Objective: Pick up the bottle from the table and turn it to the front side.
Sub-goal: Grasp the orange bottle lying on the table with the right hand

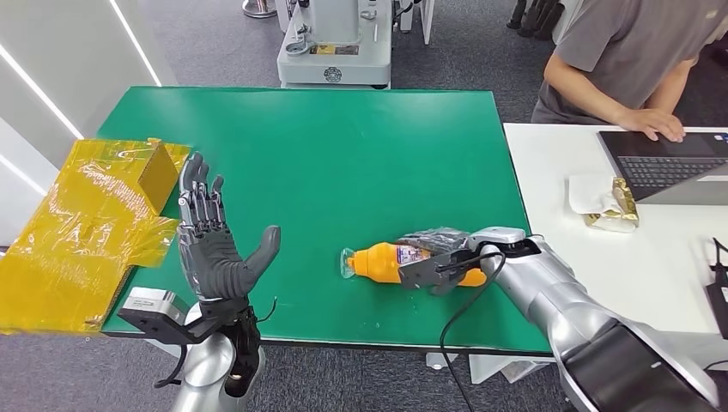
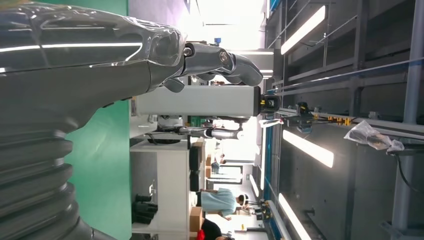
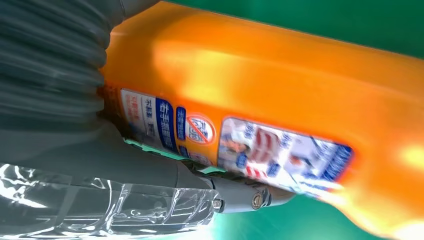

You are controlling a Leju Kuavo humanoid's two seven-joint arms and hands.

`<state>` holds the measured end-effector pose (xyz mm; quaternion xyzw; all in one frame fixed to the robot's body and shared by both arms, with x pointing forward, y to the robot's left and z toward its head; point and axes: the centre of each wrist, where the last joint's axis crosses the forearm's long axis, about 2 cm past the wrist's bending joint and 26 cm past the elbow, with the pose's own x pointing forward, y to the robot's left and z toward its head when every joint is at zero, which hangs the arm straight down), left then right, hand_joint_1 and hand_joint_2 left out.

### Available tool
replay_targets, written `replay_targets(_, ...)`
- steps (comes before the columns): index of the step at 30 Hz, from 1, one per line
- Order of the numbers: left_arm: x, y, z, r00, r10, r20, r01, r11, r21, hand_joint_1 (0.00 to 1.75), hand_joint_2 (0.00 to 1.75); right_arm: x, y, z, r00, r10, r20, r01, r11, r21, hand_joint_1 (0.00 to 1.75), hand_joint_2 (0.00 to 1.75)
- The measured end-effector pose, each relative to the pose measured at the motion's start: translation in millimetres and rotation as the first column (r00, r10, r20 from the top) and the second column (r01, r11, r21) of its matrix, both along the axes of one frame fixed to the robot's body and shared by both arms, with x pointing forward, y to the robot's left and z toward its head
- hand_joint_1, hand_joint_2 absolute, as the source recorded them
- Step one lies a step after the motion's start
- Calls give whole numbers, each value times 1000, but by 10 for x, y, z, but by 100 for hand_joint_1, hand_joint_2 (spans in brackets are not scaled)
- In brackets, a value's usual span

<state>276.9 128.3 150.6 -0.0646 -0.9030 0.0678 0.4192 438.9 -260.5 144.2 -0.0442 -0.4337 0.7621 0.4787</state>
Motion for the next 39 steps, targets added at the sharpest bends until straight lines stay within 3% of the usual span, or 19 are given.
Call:
replay_targets(20, -2, 2, -3, 1000, -1, -3, 1, 1000, -5, 0, 175, -49, -438, -98, 971, -96, 219, 156, 948, -277, 0, 175)
replay_targets(21, -2, 3, -4, 1000, 0, -3, 0, 1000, -5, 0, 175, -49, -451, -96, 969, -94, 227, 158, 946, -284, 21, 175)
replay_targets(24, -1, 6, -5, 1000, 4, -3, -4, 1000, -4, 0, 175, -51, -464, -98, 962, -91, 258, 168, 940, -296, 151, 175)
replay_targets(25, -1, 7, -6, 1000, 6, -4, -6, 1000, -4, 0, 175, -52, -461, -99, 959, -89, 271, 171, 939, -297, 175, 175)
replay_targets(39, -1, 7, -6, 1000, 6, -5, -6, 1000, -6, 0, 175, -120, -320, -196, 917, -81, 391, 184, 955, -234, 175, 175)
